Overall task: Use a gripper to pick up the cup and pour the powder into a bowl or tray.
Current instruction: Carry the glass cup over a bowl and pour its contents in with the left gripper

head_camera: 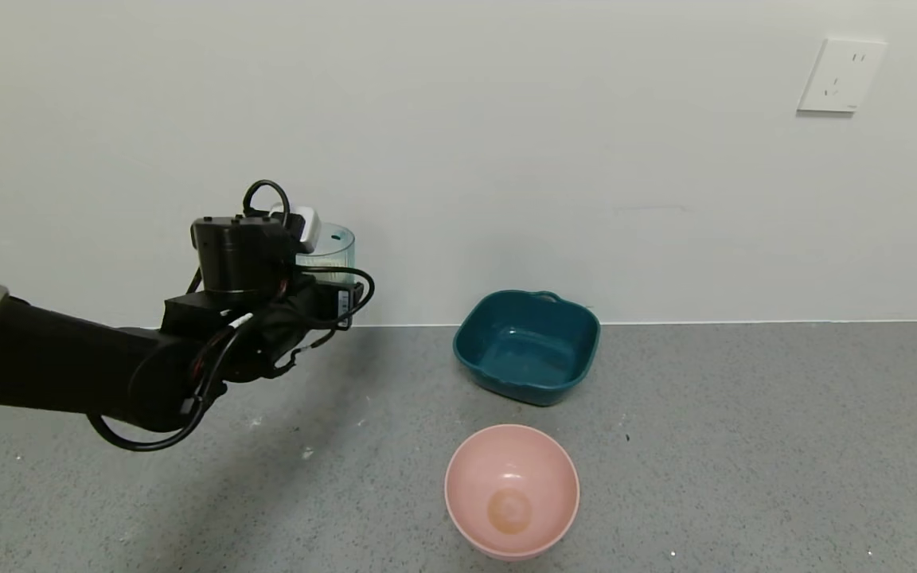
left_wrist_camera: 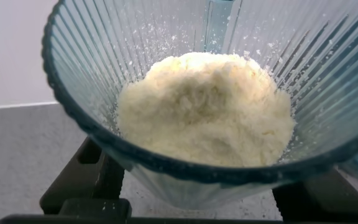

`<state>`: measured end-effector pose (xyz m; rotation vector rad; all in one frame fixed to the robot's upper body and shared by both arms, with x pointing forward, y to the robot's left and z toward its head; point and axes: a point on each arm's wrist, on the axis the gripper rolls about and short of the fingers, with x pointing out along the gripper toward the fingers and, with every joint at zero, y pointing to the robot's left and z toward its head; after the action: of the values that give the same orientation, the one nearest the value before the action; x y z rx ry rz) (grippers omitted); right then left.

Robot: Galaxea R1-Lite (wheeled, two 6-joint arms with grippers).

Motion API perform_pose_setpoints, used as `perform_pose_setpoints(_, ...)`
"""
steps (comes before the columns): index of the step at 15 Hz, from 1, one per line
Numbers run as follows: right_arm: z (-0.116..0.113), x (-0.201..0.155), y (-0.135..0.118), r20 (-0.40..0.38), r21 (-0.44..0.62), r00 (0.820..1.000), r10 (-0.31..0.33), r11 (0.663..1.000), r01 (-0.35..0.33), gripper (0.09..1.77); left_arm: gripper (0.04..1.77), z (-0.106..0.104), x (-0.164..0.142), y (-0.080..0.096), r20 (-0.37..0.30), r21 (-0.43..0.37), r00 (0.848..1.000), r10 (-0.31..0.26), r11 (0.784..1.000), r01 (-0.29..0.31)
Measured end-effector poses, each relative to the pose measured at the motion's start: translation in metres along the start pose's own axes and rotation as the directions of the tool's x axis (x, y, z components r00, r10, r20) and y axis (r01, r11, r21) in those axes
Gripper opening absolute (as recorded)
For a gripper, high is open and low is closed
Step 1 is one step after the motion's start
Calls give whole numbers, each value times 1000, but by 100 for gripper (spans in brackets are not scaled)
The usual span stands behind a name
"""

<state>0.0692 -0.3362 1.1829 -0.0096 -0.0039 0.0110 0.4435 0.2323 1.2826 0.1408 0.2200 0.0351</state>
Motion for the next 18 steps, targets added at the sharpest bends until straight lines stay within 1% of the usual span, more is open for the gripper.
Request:
perform_pose_setpoints(2, 0, 0, 0, 0, 0, 1000, 0, 1000, 0, 171, 131, 14, -5, -12, 19, 78, 1000, 5, 997, -6)
perform_pose_setpoints(4, 0, 0, 0, 0, 0, 1000, 0, 1000, 0, 171, 131, 21, -9, -23, 28, 184, 999, -16, 983, 11)
perform_pose_setpoints(6, 0, 0, 0, 0, 0, 1000, 0, 1000, 0, 171, 131, 23, -13, -32, 38, 286, 998, -43, 958, 30)
perform_pose_setpoints(9, 0, 0, 0, 0, 0, 1000, 0, 1000, 0, 171, 130, 22, -17, -42, 35, 393, 995, -89, 917, 68)
perform_pose_setpoints(10, 0, 0, 0, 0, 0, 1000, 0, 1000, 0, 171, 130, 20, -18, -45, 29, 429, 992, -121, 898, 97)
perform_pose_setpoints(11, 0, 0, 0, 0, 0, 1000, 0, 1000, 0, 171, 130, 17, -20, -47, 23, 469, 986, -164, 873, 135)
perform_pose_setpoints(12, 0, 0, 0, 0, 0, 1000, 0, 1000, 0, 171, 130, 14, -20, -48, 15, 506, 981, -196, 847, 161)
perform_pose_setpoints(14, 0, 0, 0, 0, 0, 1000, 0, 1000, 0, 171, 130, 9, -22, -49, -2, 575, 972, -234, 795, 193)
perform_pose_setpoints(17, 0, 0, 0, 0, 0, 1000, 0, 1000, 0, 171, 130, 2, -27, -56, -24, 632, 962, -273, 741, 226)
perform_pose_setpoints(18, 0, 0, 0, 0, 0, 1000, 0, 1000, 0, 171, 130, 0, -29, -59, -32, 660, 959, -281, 715, 232)
